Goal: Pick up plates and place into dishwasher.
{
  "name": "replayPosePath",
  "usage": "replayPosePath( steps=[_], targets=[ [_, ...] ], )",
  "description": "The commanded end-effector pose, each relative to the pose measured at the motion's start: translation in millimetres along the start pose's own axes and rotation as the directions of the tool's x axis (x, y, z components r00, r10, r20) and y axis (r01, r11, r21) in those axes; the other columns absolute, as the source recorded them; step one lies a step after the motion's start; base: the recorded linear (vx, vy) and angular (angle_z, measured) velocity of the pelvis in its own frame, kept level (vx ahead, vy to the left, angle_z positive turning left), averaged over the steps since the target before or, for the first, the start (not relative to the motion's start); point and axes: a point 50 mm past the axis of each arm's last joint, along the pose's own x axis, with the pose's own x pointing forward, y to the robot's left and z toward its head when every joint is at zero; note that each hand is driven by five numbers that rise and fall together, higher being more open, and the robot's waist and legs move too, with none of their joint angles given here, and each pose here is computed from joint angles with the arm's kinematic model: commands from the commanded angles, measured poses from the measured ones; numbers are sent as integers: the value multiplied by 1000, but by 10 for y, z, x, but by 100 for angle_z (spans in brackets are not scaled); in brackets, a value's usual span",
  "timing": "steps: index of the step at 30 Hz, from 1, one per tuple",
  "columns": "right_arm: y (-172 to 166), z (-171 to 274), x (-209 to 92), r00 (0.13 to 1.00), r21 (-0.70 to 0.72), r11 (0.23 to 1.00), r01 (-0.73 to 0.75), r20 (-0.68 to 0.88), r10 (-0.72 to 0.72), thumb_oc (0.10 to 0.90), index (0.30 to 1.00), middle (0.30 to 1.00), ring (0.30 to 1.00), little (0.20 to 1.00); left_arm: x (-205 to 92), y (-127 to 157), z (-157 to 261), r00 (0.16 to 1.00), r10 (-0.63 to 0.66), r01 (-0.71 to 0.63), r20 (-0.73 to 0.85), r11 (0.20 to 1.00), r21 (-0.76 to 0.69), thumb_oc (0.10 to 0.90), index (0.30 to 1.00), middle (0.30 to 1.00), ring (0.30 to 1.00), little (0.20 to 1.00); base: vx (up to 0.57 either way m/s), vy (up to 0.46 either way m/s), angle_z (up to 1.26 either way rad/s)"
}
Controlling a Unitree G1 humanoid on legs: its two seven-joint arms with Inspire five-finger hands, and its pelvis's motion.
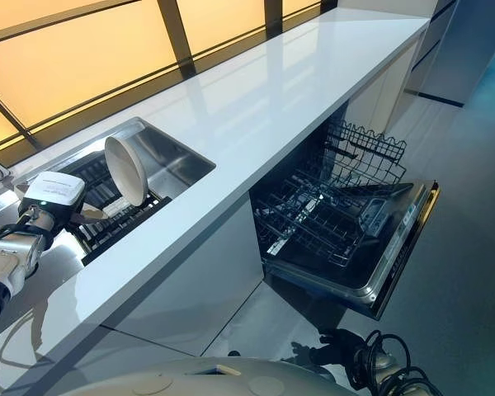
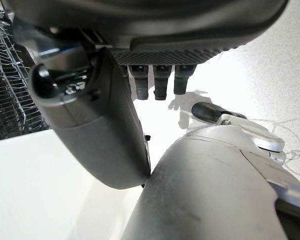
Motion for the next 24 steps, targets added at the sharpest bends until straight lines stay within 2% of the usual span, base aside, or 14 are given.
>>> replayPosePath(
  steps=[1, 5, 7, 13, 18, 19, 22, 24],
  targets=[
    [-121, 58, -51, 998, -24, 1000, -10, 59, 11, 800, 900, 900, 900, 900, 186, 769, -530, 943, 258, -260, -208, 965, 23, 100, 300, 300, 300, 200, -37, -6, 0],
    [-89, 333, -61, 982, -47, 998, -34, 183, 42, 800, 900, 900, 900, 900, 86, 933, -744, 908, 326, -346, -264, 938, -33, 100, 300, 300, 300, 200, -55, -18, 1],
    [-32, 566, -106, 956, -94, 994, -49, 283, 74, 800, 900, 900, 900, 900, -21, 1100, -893, 866, 403, -443, -297, 893, -80, 100, 300, 300, 300, 200, -91, -38, 1],
    [63, 901, -245, 891, -102, 990, -98, 435, 133, 800, 900, 900, 900, 900, -250, 1302, -1131, 758, 545, -616, -359, 778, -120, 100, 300, 300, 300, 200, -64, -30, 3],
    [110, 1062, -339, 854, -115, 986, -124, 494, 165, 800, 900, 900, 900, 900, -376, 1403, -1191, 707, 615, -681, -350, 725, -101, 105, 305, 305, 305, 205, -49, -27, 9],
    [121, 1123, -379, 840, -117, 984, -133, 514, 174, 800, 900, 900, 900, 900, -405, 1464, -1171, 701, 637, -694, -321, 712, -102, 147, 340, 340, 340, 247, -36, -25, 9],
    [113, 1194, -440, 819, -119, 983, -142, 544, 184, 800, 900, 900, 900, 900, -448, 1513, -1172, 692, 649, -705, -316, 702, -102, 152, 345, 345, 345, 252, -30, -22, 1],
    [34, 1353, -573, 765, -82, 987, -136, 624, 157, 800, 900, 900, 900, 900, -509, 1572, -1174, 674, 680, -727, -290, 679, -100, 163, 354, 354, 354, 263, -52, -45, 0]
  ],
)
